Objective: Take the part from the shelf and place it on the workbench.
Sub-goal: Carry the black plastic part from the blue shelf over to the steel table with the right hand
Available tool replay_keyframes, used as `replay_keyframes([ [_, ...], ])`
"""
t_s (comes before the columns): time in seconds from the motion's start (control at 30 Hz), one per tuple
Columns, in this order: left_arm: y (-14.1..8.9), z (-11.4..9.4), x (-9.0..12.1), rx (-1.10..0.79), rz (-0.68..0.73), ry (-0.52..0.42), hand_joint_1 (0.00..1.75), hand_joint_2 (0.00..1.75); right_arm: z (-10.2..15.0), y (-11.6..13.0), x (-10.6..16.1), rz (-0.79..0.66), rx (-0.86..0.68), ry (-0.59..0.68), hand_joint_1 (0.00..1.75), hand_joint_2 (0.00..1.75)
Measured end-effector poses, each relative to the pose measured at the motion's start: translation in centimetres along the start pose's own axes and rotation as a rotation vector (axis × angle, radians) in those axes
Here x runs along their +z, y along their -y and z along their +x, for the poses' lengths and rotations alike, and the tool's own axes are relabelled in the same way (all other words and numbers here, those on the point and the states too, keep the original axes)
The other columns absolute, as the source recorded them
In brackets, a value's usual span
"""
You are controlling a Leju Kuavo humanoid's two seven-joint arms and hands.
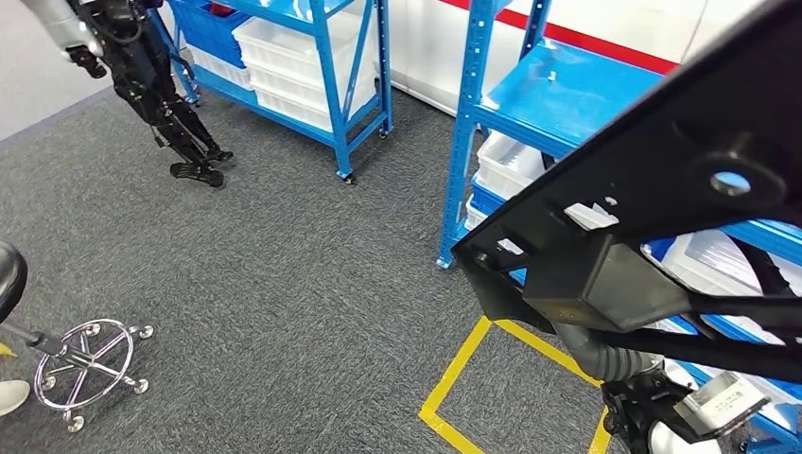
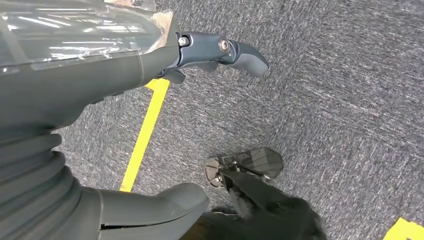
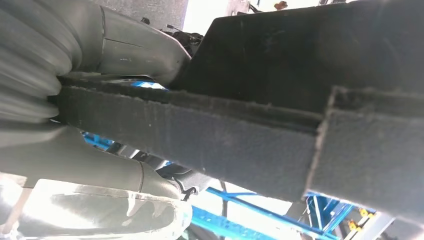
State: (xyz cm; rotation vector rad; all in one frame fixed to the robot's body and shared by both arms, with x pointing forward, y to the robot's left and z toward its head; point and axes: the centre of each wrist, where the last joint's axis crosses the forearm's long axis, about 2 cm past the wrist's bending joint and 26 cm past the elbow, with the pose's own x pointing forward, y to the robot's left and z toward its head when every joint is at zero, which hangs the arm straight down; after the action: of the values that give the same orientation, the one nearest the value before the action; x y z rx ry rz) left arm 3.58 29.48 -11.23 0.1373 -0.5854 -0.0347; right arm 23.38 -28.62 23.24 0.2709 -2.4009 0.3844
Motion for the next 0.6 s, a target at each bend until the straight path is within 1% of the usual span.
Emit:
replay_keyframes([
  [0.23, 0.0, 0.0, 0.0, -0.002, -0.02, 0.006, 0.0, 1.75, 1.1, 0.7, 0.7, -0.027, 0.026, 0.024, 1.75, 1.75],
  [0.4, -0.3, 0.0, 0.0, 0.011, -0.033, 0.022, 0.0, 1.75, 1.5, 0.6, 1.9, -0.014, 0.016, 0.004, 1.75, 1.75],
  [0.53, -0.3, -0.1, 0.0, 0.005, -0.054, 0.012, 0.0, 1.75, 2.0, 0.4, 2.8, -0.011, 0.001, 0.008, 1.75, 1.75],
  [0.6, -0.3, -0.4, 0.2, -0.012, -0.073, -0.009, 0.0, 1.75, 2.3, 0.3, 3.2, -0.011, -0.009, 0.005, 1.75, 1.75],
])
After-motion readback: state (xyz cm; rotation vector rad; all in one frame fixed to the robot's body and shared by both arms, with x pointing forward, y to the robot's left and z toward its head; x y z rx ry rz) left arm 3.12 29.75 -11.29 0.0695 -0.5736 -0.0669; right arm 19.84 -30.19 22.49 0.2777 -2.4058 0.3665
